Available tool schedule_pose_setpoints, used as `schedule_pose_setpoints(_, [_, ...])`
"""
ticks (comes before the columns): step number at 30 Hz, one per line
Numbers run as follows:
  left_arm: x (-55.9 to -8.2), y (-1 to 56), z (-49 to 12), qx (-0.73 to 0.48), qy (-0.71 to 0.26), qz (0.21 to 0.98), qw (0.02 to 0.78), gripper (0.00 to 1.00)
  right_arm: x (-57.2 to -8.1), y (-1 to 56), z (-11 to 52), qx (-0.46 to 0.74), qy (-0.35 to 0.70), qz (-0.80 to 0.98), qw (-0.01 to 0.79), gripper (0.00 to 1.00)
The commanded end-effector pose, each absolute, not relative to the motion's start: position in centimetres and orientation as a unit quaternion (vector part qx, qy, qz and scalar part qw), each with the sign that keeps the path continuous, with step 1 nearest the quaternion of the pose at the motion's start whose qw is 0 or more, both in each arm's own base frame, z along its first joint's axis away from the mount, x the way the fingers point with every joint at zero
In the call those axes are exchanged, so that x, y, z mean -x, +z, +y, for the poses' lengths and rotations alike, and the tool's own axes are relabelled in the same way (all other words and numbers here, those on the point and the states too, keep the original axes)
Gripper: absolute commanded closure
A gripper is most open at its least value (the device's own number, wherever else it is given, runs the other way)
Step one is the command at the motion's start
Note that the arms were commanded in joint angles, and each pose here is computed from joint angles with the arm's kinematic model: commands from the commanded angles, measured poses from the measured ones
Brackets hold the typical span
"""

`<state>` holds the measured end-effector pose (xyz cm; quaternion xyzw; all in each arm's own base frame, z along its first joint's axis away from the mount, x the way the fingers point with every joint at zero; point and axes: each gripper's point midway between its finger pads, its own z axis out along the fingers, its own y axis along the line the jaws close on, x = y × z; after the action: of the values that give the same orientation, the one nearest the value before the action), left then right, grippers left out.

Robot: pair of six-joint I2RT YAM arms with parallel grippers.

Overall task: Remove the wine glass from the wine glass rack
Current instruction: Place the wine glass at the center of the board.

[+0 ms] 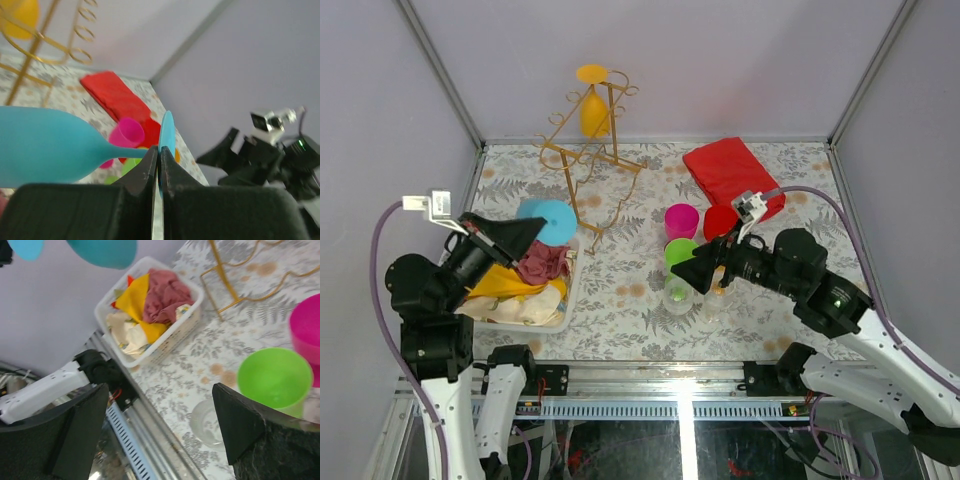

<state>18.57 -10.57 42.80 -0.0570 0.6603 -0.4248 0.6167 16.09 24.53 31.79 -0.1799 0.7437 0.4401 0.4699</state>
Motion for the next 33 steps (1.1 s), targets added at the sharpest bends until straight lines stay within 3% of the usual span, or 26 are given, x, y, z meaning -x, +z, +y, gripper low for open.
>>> schedule_pose_setpoints(1, [-15.2,39.3,-14.0,-0.013,-0.509,0.691,0.513,1.00,-13.6,34.1,27.5,0.196,0.544,0.702,0.416,0.11])
schedule_pose_setpoints(9, [-12.6,36.7,-15.5,-0.047,-0.556,0.689,0.462,1.00,-12.0,34.5,31.5,0.224,0.619,0.679,0.325,0.22])
schedule_pose_setpoints(26, [-11.9,36.0,-15.9,-0.055,-0.573,0.687,0.443,1.00,-12.2,37.9,38.1,0.256,0.646,0.640,0.327,0.26])
schedule_pose_setpoints(31, [-11.8,36.0,-15.8,-0.053,-0.570,0.685,0.450,1.00,-11.9,38.0,40.3,0.271,0.656,0.636,0.303,0.35])
schedule_pose_setpoints(33, [-11.7,35.9,-15.8,-0.055,-0.569,0.684,0.453,1.00,-11.6,38.3,40.9,0.275,0.662,0.629,0.300,0.45])
